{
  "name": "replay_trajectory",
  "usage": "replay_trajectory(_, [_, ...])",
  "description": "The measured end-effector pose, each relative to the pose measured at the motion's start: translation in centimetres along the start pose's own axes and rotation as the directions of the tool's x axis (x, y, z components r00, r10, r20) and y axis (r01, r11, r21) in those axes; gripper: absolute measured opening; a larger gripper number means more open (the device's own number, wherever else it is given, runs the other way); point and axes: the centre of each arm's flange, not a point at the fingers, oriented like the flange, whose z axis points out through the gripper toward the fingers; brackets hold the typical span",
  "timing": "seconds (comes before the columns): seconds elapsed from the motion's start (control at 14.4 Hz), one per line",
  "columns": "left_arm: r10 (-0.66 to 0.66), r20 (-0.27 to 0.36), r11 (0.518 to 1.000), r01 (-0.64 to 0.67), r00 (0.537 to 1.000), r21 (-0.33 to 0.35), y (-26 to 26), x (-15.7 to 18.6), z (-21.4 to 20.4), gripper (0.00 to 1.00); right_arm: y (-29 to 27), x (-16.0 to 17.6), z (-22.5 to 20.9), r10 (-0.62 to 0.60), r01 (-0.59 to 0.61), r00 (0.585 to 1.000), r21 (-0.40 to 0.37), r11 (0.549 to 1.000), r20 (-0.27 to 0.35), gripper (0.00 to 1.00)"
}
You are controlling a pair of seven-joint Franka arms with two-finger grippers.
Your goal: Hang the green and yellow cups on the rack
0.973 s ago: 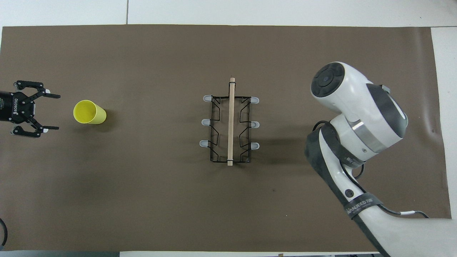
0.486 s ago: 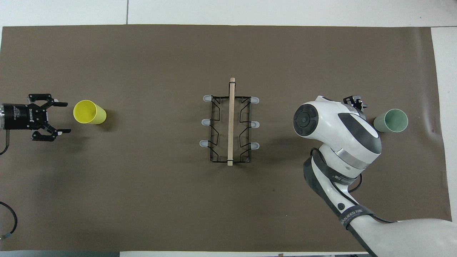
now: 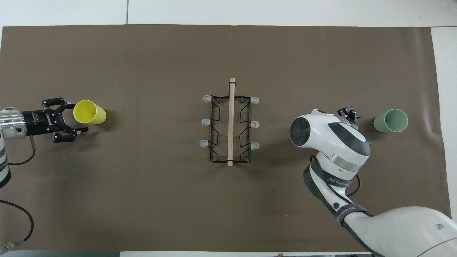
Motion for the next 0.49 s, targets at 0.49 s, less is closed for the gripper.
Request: replay_trajectory(0.49, [-0.021,0.002,0.997,0.021,1.0,-0.076,-0.8,-2.9,4.4,1.0,-0.4,1.7,3.1,-0.061,0.063,0.997,-0.034,0.997,0.046,1.0])
